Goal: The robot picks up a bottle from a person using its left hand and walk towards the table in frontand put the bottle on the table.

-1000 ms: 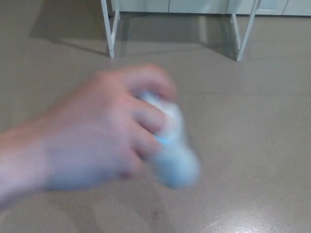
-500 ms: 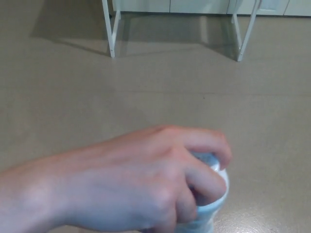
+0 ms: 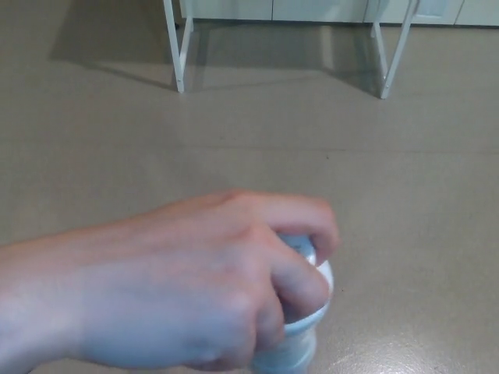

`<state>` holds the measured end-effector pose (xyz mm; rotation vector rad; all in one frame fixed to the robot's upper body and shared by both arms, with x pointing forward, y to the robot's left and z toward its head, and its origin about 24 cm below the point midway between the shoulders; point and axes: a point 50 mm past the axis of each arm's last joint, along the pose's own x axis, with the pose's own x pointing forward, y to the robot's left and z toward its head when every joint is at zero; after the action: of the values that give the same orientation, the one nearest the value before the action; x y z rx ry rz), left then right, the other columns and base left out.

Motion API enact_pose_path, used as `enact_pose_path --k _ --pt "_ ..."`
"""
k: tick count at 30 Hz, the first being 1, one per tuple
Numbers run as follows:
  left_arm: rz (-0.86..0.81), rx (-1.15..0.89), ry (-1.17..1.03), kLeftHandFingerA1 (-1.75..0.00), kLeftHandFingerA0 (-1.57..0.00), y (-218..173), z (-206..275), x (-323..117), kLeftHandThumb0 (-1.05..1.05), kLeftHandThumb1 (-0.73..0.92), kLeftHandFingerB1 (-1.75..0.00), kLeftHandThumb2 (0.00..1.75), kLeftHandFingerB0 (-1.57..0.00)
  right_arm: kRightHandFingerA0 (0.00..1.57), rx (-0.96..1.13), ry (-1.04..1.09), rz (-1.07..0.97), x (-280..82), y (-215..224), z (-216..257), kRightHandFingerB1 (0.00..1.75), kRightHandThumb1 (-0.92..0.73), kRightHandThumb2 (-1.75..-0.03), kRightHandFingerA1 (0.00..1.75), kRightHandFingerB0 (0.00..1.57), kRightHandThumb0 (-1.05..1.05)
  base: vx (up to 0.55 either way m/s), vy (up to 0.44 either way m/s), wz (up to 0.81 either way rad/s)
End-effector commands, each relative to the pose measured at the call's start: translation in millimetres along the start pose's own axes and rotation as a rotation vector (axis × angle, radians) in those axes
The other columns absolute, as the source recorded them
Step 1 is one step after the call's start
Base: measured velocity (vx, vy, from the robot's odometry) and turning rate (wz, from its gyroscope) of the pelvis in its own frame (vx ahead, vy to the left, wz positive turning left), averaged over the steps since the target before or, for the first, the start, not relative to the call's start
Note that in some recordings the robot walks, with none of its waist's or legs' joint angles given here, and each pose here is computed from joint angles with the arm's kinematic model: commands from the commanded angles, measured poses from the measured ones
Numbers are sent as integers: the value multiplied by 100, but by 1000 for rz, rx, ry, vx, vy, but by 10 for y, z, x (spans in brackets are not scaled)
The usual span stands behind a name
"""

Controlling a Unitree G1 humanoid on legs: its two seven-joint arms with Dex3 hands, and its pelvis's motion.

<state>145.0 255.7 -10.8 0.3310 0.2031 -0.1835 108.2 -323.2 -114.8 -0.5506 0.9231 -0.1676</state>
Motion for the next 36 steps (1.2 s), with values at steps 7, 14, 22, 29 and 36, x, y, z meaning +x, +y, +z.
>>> enact_pose_path --k 7,14,22,29,36 --pt "-675 142 -597 -21 0 -838 1737 -215 -63 37 -11 79 0 59 -63 31 5 -20 -56 -77 39 -73 -61 44 49 -33 0 0 0" --pt "-724 149 -626 -20 0 -969 1902 -185 -62 37 -15 78 0 58 -60 23 13 -19 -45 -64 39 -74 -61 43 49 -32 0 0 0" --pt "-790 188 -621 -17 0 -1050 1994 -227 -64 37 -15 80 0 58 -91 17 14 11 -76 -7 39 -74 -62 43 49 -32 0 0 0" --pt "-808 180 -613 -32 -1 -1116 2041 -210 -66 39 -18 81 0 58 -84 17 13 15 -83 0 39 -74 -62 43 49 -32 0 0 0" --pt "-599 -5 -697 -107 -119 -1265 2098 -180 -9 79 -62 69 -87 58 -84 6 21 12 -57 6 39 -74 -62 43 49 -31 0 0 0"
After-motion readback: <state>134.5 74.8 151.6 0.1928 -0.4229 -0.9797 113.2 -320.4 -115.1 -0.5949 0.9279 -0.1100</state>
